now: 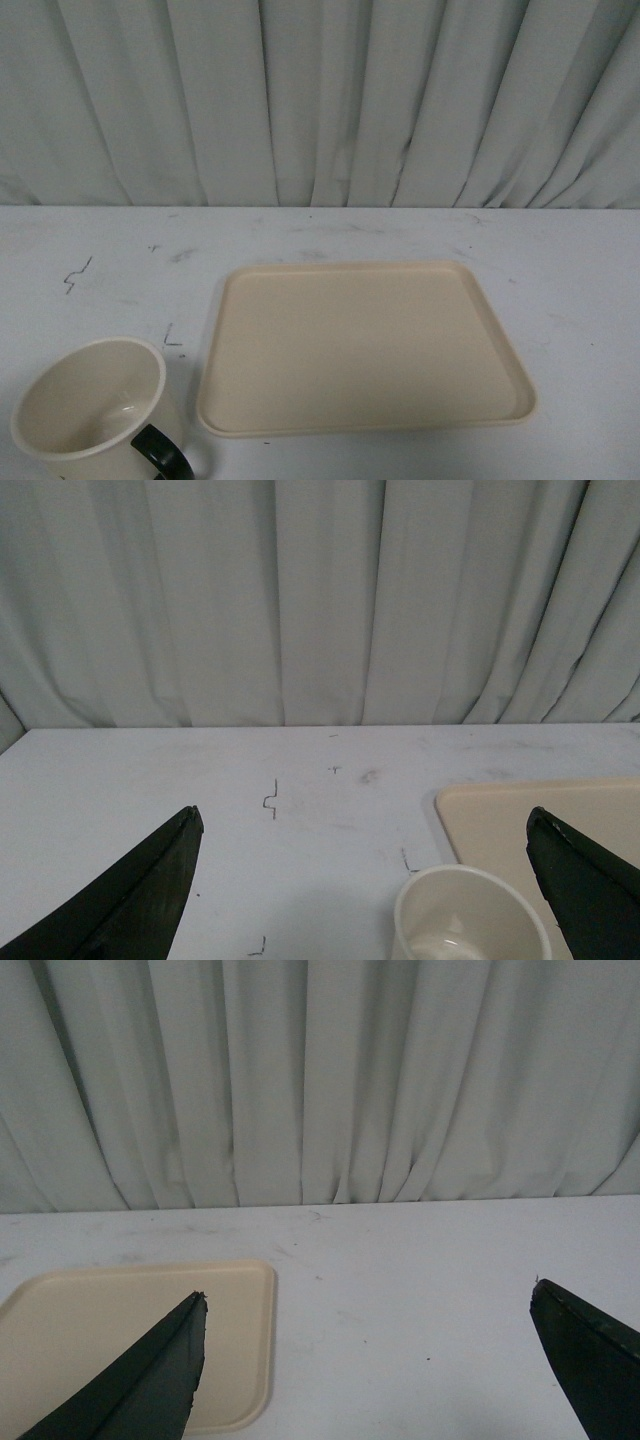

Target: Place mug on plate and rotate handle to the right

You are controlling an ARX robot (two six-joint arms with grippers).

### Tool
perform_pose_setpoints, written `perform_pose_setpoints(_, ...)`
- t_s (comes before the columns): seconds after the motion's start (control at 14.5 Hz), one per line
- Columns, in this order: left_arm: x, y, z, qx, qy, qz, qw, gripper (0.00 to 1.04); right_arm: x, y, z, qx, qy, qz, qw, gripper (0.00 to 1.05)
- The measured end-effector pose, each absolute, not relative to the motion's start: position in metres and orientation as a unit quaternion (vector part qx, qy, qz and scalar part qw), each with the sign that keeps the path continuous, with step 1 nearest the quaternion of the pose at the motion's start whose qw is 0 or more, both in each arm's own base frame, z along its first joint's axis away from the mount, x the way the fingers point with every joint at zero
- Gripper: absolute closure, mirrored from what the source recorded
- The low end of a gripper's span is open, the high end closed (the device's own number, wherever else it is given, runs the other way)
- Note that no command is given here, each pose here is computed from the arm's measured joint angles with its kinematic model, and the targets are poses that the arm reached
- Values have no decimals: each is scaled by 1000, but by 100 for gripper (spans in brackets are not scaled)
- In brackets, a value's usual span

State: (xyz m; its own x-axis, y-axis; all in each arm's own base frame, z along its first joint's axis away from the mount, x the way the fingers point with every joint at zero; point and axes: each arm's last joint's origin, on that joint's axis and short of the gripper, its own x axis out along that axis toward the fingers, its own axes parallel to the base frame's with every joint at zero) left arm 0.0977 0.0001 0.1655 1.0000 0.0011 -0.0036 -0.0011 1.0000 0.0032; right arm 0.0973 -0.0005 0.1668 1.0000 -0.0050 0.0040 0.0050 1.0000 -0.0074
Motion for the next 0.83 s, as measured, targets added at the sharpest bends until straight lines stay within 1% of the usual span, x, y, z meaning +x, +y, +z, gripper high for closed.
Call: perform_pose_setpoints(0.83, 98, 0, 166, 2, 2, 1, 1000, 7, 97, 0, 167, -4, -2, -3, 1000, 6)
